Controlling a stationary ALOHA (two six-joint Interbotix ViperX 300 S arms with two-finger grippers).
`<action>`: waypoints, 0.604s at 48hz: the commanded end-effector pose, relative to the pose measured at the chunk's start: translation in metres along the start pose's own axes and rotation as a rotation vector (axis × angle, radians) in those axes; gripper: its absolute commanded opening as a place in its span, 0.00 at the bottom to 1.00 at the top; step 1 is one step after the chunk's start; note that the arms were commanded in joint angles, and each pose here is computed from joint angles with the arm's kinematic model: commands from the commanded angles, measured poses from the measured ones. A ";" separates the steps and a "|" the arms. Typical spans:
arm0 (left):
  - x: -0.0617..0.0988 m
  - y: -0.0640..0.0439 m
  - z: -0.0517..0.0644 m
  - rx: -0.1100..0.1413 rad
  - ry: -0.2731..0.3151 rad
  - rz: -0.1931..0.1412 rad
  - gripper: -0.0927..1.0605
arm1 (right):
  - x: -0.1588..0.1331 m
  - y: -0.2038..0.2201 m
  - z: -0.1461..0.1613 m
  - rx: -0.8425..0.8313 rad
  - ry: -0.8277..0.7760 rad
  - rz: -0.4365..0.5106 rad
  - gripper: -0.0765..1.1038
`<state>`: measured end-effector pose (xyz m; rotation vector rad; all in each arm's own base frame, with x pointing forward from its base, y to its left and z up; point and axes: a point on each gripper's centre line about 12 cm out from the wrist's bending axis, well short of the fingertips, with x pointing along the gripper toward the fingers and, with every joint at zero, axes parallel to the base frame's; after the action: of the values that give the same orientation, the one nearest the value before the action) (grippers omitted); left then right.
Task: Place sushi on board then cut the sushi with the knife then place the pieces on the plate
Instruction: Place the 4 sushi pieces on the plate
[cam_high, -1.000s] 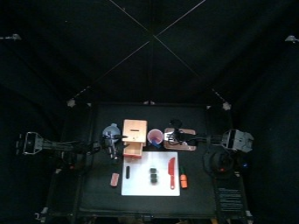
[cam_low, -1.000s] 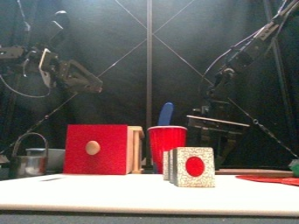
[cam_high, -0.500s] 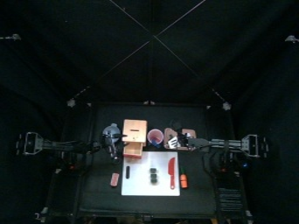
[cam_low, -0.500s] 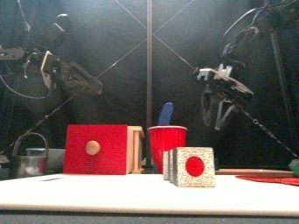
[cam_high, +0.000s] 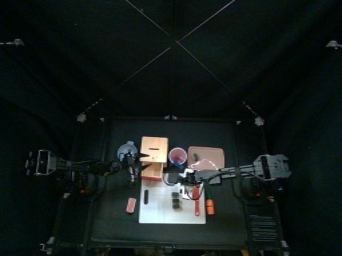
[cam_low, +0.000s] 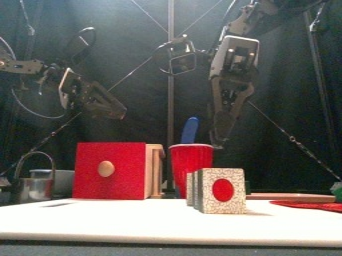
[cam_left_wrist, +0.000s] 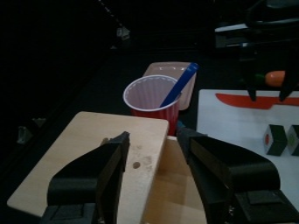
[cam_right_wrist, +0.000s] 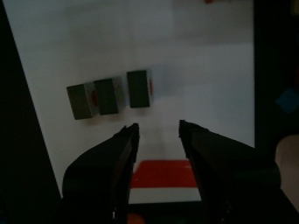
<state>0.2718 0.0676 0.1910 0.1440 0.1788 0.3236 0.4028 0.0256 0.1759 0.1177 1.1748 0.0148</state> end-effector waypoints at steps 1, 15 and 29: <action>0.004 0.002 0.007 -0.010 -0.022 0.013 0.81 | -0.004 0.004 0.015 -0.019 -0.042 0.012 0.74; 0.003 0.005 0.004 -0.011 -0.012 0.022 0.81 | 0.025 0.008 0.020 -0.033 -0.011 0.015 0.74; 0.002 0.005 0.002 -0.012 -0.008 0.022 0.81 | 0.044 0.005 0.012 -0.004 0.036 0.012 0.68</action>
<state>0.2705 0.0711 0.1904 0.1362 0.1816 0.3404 0.4264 0.0329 0.1261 0.1166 1.2549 0.0289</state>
